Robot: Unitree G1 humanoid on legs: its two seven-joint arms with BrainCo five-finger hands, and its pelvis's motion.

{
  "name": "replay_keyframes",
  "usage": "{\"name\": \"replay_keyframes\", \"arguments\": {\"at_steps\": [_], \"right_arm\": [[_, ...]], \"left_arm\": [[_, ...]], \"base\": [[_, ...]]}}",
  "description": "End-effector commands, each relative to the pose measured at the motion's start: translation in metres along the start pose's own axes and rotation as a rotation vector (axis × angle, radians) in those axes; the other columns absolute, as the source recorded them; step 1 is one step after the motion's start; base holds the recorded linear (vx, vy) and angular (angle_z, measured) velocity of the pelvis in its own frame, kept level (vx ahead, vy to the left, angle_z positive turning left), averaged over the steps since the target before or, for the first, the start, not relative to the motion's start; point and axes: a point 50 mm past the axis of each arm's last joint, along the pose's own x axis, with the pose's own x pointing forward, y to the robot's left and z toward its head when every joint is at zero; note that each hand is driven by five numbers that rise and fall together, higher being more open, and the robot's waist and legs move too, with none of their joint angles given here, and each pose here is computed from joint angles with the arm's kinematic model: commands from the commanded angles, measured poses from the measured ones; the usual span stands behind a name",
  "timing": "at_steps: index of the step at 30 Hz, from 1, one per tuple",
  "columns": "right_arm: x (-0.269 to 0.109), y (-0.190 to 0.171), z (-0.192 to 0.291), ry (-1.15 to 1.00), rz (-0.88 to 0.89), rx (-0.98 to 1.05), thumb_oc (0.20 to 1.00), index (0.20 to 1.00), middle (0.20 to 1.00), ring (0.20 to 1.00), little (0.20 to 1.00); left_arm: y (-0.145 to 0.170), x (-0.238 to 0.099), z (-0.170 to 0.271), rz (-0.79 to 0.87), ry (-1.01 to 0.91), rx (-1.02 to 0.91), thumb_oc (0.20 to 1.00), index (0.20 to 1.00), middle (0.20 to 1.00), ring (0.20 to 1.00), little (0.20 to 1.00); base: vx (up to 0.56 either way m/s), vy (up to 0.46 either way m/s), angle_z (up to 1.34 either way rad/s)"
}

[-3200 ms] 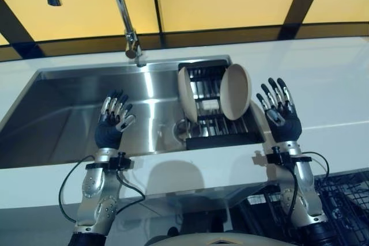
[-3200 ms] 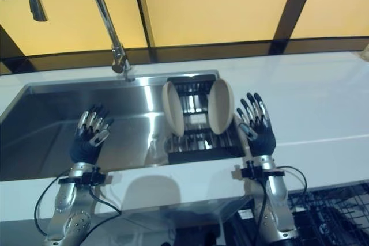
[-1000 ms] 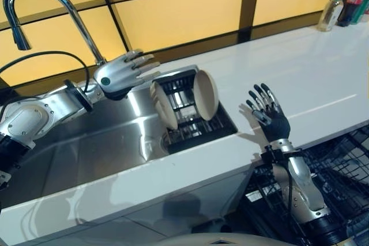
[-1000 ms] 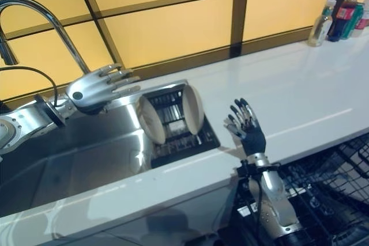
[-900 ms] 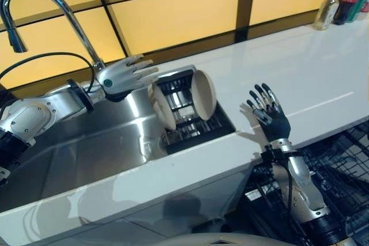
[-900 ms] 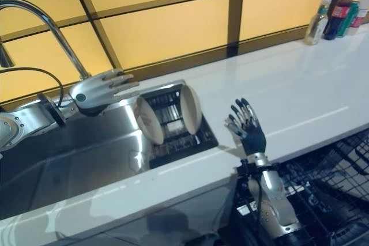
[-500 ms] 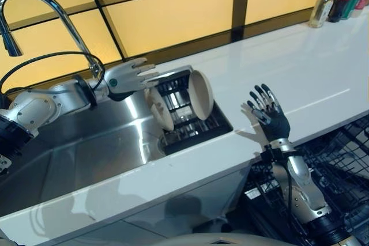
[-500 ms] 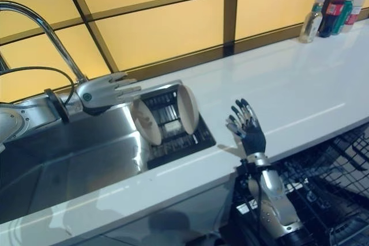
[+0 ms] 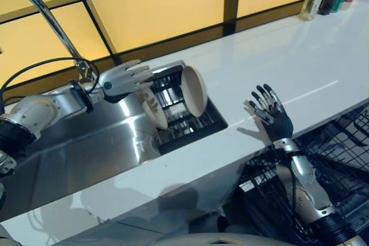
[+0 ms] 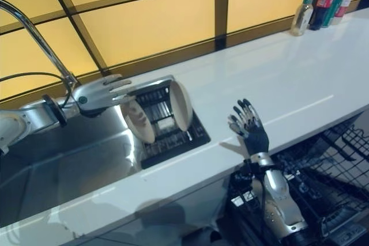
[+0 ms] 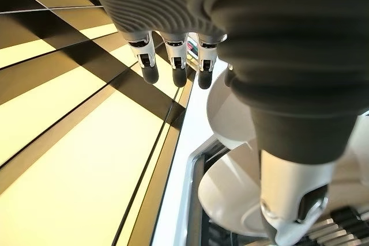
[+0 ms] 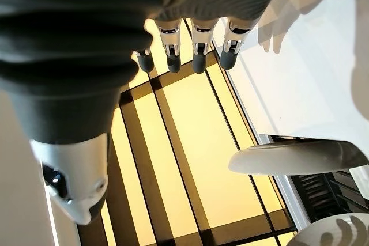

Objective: Pick up plates and place into dishwasher.

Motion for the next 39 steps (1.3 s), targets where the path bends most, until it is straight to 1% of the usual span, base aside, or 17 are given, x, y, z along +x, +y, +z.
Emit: {"name": "replay_keyframes", "arguments": {"at_steps": [1,5,10,14,20,32,36,37,39], "right_arm": [[0.006,0.013,0.023,-0.114,0.1,0.014,1.0,1.0,1.0,1.0,1.0],[0.005,0.013,0.022,-0.103,0.108,0.014,1.0,1.0,1.0,1.0,1.0],[0.006,0.014,0.023,-0.101,0.113,0.016,1.0,1.0,1.0,1.0,1.0],[0.005,0.015,0.023,-0.102,0.114,0.017,1.0,1.0,1.0,1.0,1.0],[0.005,0.015,0.023,-0.098,0.12,0.022,1.0,1.0,1.0,1.0,1.0],[0.006,0.019,0.021,-0.097,0.129,0.026,1.0,1.0,1.0,1.0,1.0],[0.006,0.019,0.019,-0.092,0.129,0.026,1.0,1.0,1.0,1.0,1.0],[0.006,0.019,0.019,-0.091,0.13,0.026,1.0,1.0,1.0,1.0,1.0],[0.007,0.019,0.019,-0.09,0.13,0.027,1.0,1.0,1.0,1.0,1.0]], "left_arm": [[-0.004,-0.009,-0.017,0.021,0.118,0.031,1.0,1.0,1.0,1.0,1.0],[-0.011,-0.009,-0.009,0.009,0.108,0.013,1.0,1.0,1.0,1.0,1.0],[-0.013,-0.008,-0.01,0.005,0.133,-0.013,1.0,1.0,1.0,1.0,1.0],[-0.021,-0.008,-0.006,-0.041,0.138,-0.045,1.0,1.0,1.0,1.0,1.0],[-0.034,-0.013,0.0,-0.092,0.147,-0.043,1.0,1.0,1.0,1.0,1.0],[-0.046,-0.004,0.01,-0.072,0.193,-0.134,1.0,1.0,1.0,1.0,1.0],[-0.052,-0.003,0.015,-0.105,0.195,-0.16,1.0,1.0,1.0,1.0,1.0],[-0.055,-0.002,0.017,-0.121,0.198,-0.168,0.944,0.944,0.944,0.944,0.944],[-0.059,-0.003,0.02,-0.14,0.205,-0.184,0.727,0.727,0.727,0.727,0.727]], "base": [[0.04,0.008,-0.03],[0.06,0.014,-0.02],[0.03,0.007,-0.01],[0.0,0.0,0.0],[0.01,0.0,-0.02],[0.0,-0.002,-0.02],[0.01,-0.01,-0.02],[0.0,0.0,0.0],[0.02,-0.018,-0.04]]}}
